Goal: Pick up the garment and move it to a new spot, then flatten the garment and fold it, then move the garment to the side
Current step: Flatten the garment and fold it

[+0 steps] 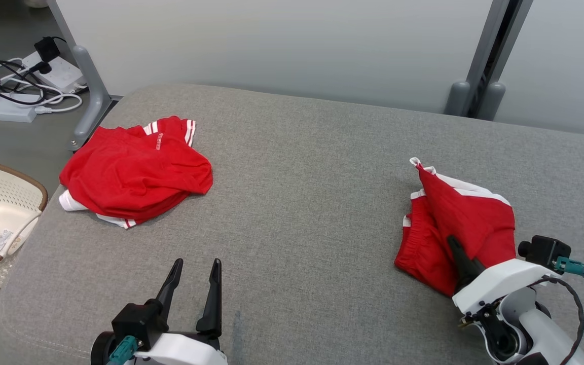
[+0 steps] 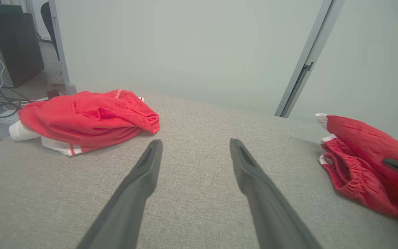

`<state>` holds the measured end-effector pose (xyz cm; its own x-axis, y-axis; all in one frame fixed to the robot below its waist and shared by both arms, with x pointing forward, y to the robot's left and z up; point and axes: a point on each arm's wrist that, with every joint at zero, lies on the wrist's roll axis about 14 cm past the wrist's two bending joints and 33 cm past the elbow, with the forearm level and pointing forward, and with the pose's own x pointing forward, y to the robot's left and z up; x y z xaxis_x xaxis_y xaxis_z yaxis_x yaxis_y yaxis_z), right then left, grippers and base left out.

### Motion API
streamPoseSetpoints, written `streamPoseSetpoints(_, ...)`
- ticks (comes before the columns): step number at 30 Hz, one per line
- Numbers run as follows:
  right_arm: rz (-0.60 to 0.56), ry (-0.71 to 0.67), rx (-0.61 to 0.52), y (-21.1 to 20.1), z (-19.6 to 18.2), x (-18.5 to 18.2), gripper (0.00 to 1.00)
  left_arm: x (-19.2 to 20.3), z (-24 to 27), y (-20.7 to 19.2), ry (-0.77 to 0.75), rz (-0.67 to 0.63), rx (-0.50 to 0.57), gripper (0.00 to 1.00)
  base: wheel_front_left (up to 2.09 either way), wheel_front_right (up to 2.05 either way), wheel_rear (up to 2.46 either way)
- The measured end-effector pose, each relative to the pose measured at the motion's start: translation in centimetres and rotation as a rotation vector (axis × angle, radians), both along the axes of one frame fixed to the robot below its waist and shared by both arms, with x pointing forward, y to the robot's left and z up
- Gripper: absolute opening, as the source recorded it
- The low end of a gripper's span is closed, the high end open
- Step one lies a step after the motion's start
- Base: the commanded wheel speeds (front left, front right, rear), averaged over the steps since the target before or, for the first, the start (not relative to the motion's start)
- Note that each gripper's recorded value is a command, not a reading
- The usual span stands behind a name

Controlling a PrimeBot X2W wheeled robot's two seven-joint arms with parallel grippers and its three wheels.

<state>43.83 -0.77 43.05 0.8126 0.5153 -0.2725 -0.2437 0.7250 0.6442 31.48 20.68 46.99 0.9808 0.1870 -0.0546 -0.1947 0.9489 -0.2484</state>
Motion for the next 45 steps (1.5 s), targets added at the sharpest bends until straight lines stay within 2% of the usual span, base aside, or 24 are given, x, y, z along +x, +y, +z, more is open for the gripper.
streamPoseSetpoints(1,0.003,-0.002,0.002,0.2,0.1,-0.1,1.00,0.0,0.0,0.0,-0.001,-0.001,0.000,1.00,0.00,0.00,0.00)
streamPoseSetpoints(13,0.127,-0.038,0.002,3.3,1.0,-2.4,1.00,0.1,0.0,-0.2,-0.003,-0.009,-0.001,1.00,0.00,0.00,0.00)
streamPoseSetpoints(21,0.238,0.018,-0.008,5.7,-0.1,-5.2,1.00,0.2,0.1,-0.3,-0.004,-0.012,-0.002,1.00,0.00,0.00,0.00)
streamPoseSetpoints(28,0.331,0.014,0.041,8.0,1.2,-7.5,1.00,-0.1,-0.3,-0.6,0.005,-0.018,-0.007,1.00,0.00,0.00,0.00)
streamPoseSetpoints(31,0.306,-0.045,0.086,7.7,3.2,-6.8,1.00,0.1,-0.2,-0.8,0.000,-0.027,-0.009,1.00,0.00,0.00,0.00)
streamPoseSetpoints(34,0.240,-0.108,0.098,5.7,4.6,-5.3,1.00,0.3,0.0,-1.1,-0.007,-0.038,-0.009,1.00,0.00,0.00,0.00)
streamPoseSetpoints(40,0.111,-0.281,0.028,0.8,6.9,-2.4,1.00,1.0,0.8,-1.9,-0.033,-0.065,-0.009,1.00,0.00,0.00,0.00)
streamPoseSetpoints(45,0.011,-0.402,-0.098,-4.1,8.0,-0.5,1.00,1.6,1.5,-2.4,-0.054,-0.085,-0.009,1.00,0.00,0.00,0.00)
